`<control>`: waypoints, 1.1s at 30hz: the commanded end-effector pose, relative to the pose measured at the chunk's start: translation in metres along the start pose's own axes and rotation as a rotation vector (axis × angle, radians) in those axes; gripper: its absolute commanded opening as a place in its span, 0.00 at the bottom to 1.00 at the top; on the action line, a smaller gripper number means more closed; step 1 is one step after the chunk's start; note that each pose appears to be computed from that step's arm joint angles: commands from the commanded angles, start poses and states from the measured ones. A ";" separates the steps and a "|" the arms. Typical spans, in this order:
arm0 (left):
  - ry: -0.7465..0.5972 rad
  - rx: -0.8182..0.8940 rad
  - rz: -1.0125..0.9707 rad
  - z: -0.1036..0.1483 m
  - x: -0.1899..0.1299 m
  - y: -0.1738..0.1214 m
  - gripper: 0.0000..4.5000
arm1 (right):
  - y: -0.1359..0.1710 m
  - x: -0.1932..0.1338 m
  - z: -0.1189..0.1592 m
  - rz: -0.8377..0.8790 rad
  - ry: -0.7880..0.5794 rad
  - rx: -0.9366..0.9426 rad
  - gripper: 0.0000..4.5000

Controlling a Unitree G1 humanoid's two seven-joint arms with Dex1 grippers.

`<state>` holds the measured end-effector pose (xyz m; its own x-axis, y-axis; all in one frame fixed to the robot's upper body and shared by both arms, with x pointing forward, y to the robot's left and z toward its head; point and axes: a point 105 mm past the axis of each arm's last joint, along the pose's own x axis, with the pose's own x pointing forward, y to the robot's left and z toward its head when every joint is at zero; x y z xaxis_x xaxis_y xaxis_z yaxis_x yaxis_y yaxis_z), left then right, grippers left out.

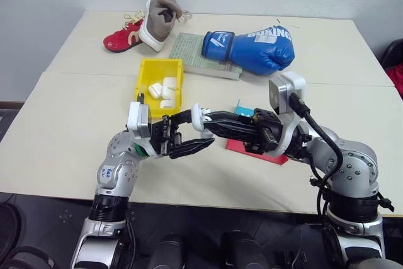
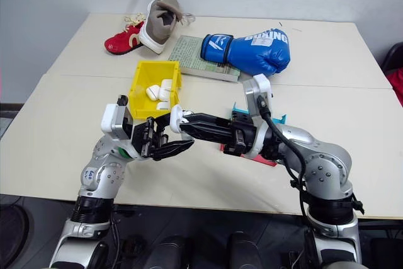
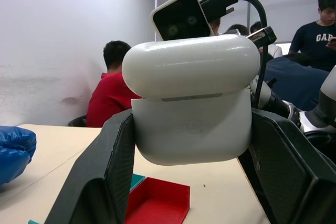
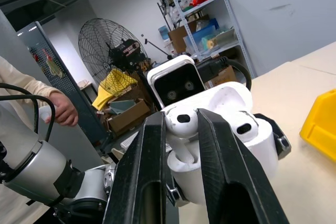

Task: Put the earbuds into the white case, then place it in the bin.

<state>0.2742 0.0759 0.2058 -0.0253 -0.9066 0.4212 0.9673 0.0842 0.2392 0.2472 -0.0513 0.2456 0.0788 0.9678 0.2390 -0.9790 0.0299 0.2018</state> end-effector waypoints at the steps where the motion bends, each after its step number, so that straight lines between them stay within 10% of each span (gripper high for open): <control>1: -0.021 0.056 -0.019 0.010 0.005 -0.002 0.62 | 0.000 0.000 -0.004 0.000 0.011 -0.014 0.10; 7: -0.027 0.069 -0.017 0.011 0.007 -0.002 0.62 | -0.007 -0.007 -0.018 -0.036 0.063 -0.002 0.10; 15: -0.008 0.058 -0.016 0.011 0.000 -0.003 0.62 | 0.010 -0.025 0.010 -0.002 -0.015 -0.081 0.67; 21: 0.155 0.044 0.033 -0.003 -0.026 0.002 0.62 | 0.020 -0.065 0.016 -0.084 0.063 -0.029 0.67; 31: 0.630 0.143 -0.114 -0.044 -0.011 0.007 0.62 | -0.003 -0.035 -0.001 -0.155 0.291 -0.368 0.01; 33: 0.656 0.149 -0.147 -0.048 -0.007 0.003 0.62 | -0.004 -0.026 -0.008 -0.134 0.321 -0.389 0.01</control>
<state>0.2952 0.0680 0.1558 0.0685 -0.9754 -0.2097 0.9378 -0.0087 0.3471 0.2531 -0.0823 0.2267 0.2263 0.9713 -0.0737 -0.9702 0.2180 -0.1054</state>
